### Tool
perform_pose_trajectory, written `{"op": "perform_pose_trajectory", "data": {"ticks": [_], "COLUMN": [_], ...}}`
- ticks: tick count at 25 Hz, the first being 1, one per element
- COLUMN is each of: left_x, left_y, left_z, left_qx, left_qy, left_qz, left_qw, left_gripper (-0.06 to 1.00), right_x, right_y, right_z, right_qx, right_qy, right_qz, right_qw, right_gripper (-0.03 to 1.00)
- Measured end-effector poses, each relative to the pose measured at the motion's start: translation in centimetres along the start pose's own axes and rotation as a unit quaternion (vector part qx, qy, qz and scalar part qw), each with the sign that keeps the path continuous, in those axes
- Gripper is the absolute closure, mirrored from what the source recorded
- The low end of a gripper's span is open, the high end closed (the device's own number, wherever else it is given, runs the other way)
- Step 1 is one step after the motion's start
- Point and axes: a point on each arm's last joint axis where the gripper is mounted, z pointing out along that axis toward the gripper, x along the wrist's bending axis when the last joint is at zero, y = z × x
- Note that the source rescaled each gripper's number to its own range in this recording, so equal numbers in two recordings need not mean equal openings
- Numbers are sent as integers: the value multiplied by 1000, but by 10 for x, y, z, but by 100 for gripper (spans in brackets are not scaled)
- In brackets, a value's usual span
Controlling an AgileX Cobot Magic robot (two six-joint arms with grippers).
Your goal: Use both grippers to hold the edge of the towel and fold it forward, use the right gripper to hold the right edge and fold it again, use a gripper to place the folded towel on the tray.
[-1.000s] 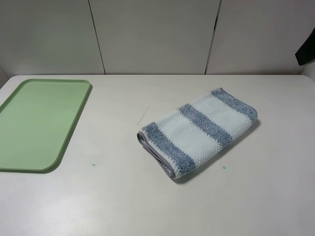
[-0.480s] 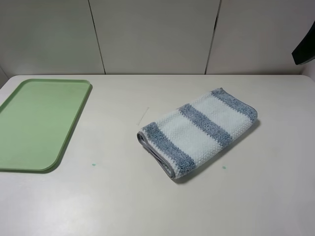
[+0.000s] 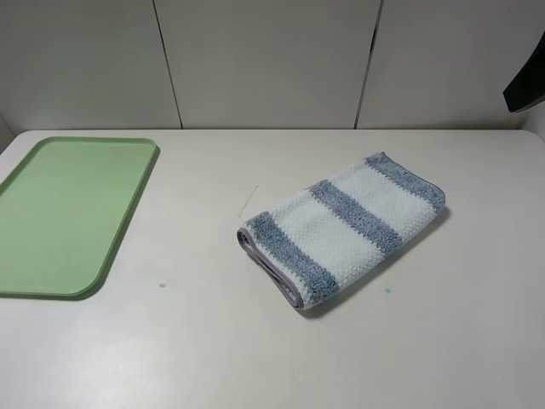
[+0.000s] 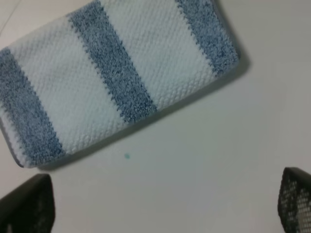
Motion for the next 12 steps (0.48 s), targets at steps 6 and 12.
{"op": "perform_pose_trajectory", "data": {"ticks": [6, 12], "left_x": [-1, -1], "left_y": [-2, -3], "left_z": [-3, -4], "left_qx": [1, 2], "left_qy": [107, 140], "left_qz": [-78, -102], "left_qw": [991, 985], "left_gripper": [-1, 0], "right_x": [-2, -12], "right_y": [7, 27], "right_z": [18, 61], "right_qx": [25, 45], "right_qy": [-4, -37], "right_qz": [-31, -88], "right_qw": [999, 994], "right_gripper": [-3, -3]}}
